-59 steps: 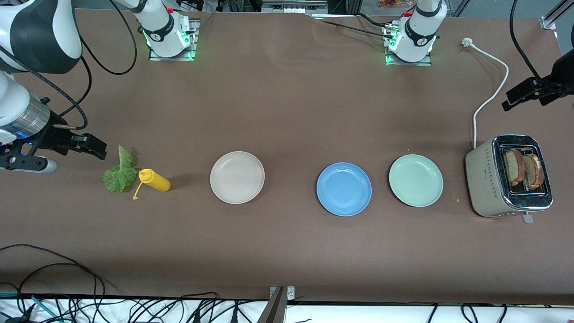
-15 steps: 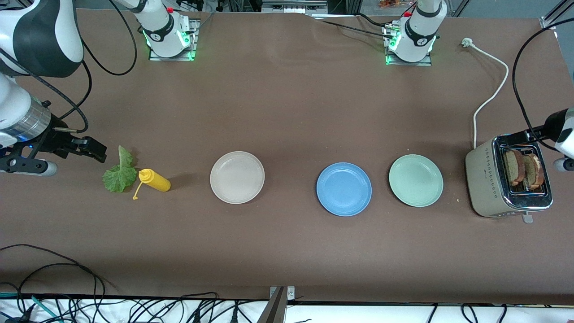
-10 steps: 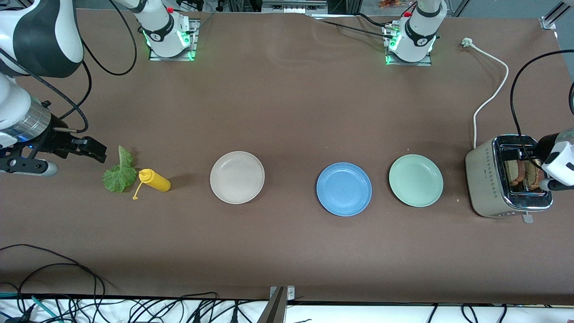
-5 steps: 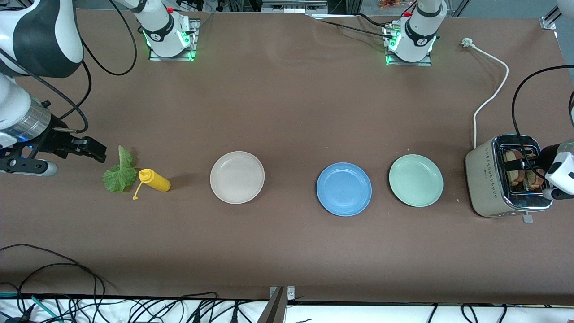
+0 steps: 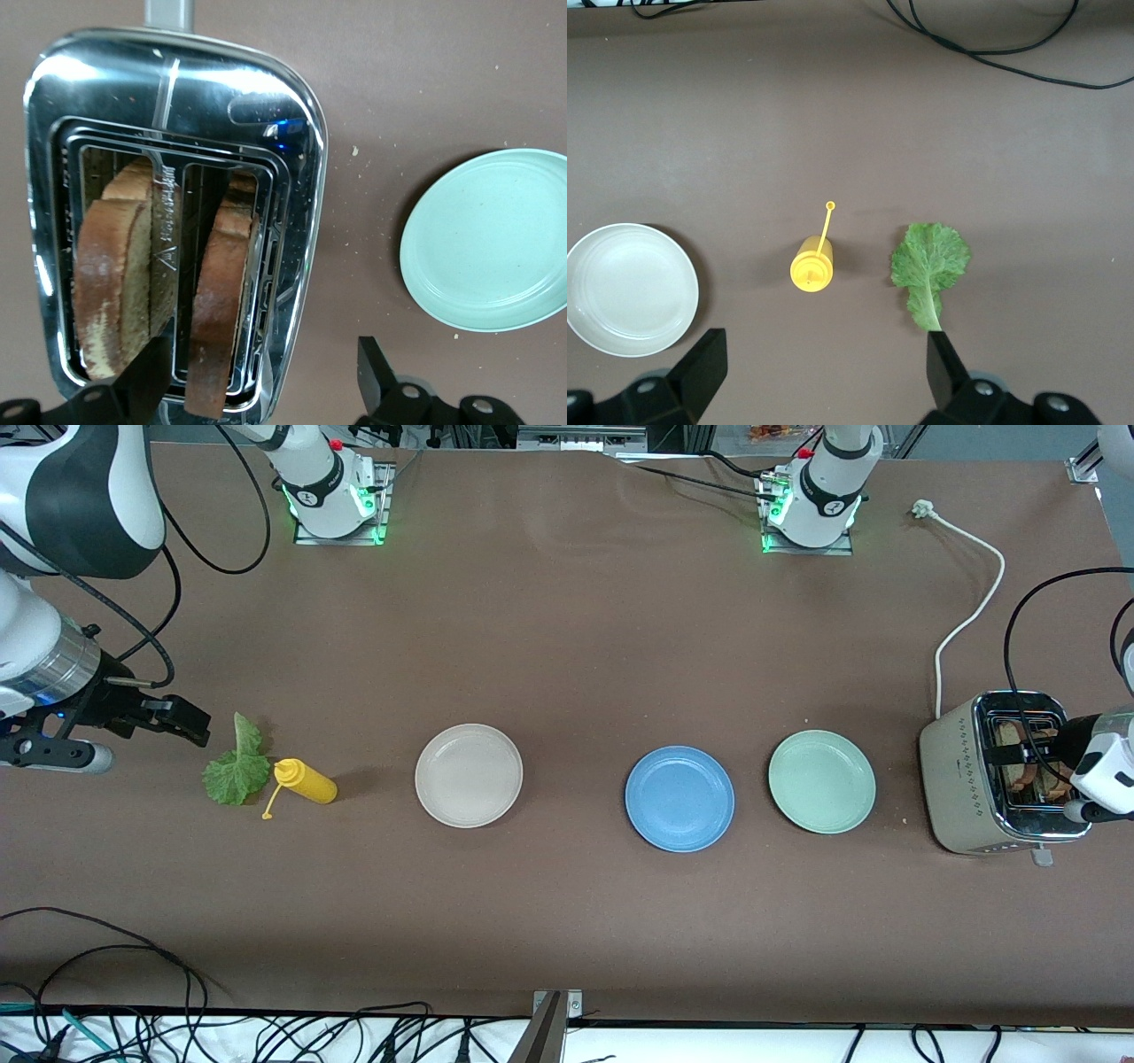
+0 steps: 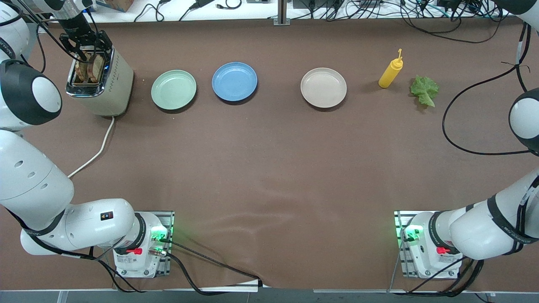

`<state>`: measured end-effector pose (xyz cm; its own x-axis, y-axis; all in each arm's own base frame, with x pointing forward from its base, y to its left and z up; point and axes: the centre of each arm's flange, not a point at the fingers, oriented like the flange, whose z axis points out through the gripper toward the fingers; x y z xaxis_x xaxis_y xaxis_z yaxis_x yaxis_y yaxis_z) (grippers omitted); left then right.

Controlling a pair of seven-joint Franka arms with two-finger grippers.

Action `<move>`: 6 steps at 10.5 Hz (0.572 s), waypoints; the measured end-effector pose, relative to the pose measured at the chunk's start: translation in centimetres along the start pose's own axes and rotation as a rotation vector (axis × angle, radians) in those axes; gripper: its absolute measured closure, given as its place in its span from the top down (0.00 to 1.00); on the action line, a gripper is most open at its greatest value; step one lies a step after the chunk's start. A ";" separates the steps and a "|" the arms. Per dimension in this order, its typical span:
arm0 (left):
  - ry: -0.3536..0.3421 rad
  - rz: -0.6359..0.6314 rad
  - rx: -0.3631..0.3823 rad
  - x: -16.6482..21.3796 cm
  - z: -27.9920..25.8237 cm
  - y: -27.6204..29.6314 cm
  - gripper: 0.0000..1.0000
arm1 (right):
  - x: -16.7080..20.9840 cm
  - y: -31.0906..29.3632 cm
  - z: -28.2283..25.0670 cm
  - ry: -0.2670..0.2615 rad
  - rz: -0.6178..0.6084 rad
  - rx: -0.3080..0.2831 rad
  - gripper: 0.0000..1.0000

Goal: Make sandwich in blue plate with both arms
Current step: 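Lower the left gripper into the toaster and grasp one bread slice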

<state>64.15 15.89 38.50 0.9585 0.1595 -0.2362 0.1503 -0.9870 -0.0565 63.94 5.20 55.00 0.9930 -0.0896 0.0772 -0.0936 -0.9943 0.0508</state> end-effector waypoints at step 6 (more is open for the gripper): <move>-0.016 -0.003 -0.003 -0.1 0.9 -0.1 0.67 | 0.0 0.0 0.0 0.000 0.000 0.000 1.00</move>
<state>63.80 16.03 37.70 0.9539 0.1629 -0.2520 0.1540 -0.9866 -0.0547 63.95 5.17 54.99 0.9930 -0.0897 0.0772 -0.0938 -0.9943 0.0509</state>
